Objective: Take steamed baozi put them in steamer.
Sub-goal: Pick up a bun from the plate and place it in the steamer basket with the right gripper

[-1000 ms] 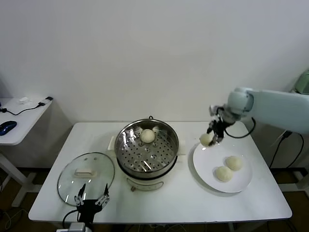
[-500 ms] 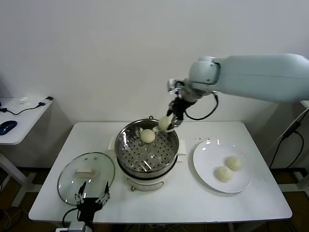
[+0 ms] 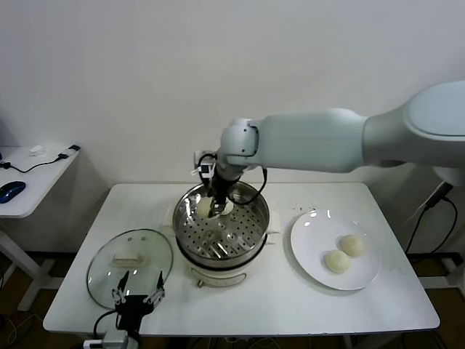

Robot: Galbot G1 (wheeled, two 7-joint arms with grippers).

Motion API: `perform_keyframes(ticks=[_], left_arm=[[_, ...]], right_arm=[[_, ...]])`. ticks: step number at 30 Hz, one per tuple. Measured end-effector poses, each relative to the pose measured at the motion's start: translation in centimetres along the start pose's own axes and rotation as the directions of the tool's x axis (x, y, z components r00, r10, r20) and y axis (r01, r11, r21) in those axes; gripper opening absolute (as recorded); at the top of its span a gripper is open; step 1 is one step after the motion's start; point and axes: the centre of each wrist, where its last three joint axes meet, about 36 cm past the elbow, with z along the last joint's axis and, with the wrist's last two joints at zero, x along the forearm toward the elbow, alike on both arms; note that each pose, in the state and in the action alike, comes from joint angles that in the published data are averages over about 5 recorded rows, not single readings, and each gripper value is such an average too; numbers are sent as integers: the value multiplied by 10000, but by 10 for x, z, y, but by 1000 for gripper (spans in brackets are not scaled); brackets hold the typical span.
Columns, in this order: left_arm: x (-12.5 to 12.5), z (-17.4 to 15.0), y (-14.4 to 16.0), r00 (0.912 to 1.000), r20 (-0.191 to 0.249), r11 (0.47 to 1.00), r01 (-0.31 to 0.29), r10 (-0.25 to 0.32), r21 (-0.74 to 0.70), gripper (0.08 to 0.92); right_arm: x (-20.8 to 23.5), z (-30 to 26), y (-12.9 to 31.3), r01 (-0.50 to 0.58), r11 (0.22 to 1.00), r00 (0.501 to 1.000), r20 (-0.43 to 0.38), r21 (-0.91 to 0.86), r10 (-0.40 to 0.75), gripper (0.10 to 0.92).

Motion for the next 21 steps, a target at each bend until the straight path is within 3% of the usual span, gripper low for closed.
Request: perform_keyframes(ticks=[9,17,21], left_arm=[[-2,1,0,10000,3,10000,-27,27,-5,823],[-2,-1,0,10000,7,10000,-32,32,-7,823],[-1,-2,0,10000,16,10000,-54,54,0,823]], right_arm=[[-43,-8,3,176,9998,9998,-47,-65,-176,605],[-49,-8,3,177,9998,9998,91,74,-177,779],[-34,1,-3,261,9991,9995,145,342,-266,818]])
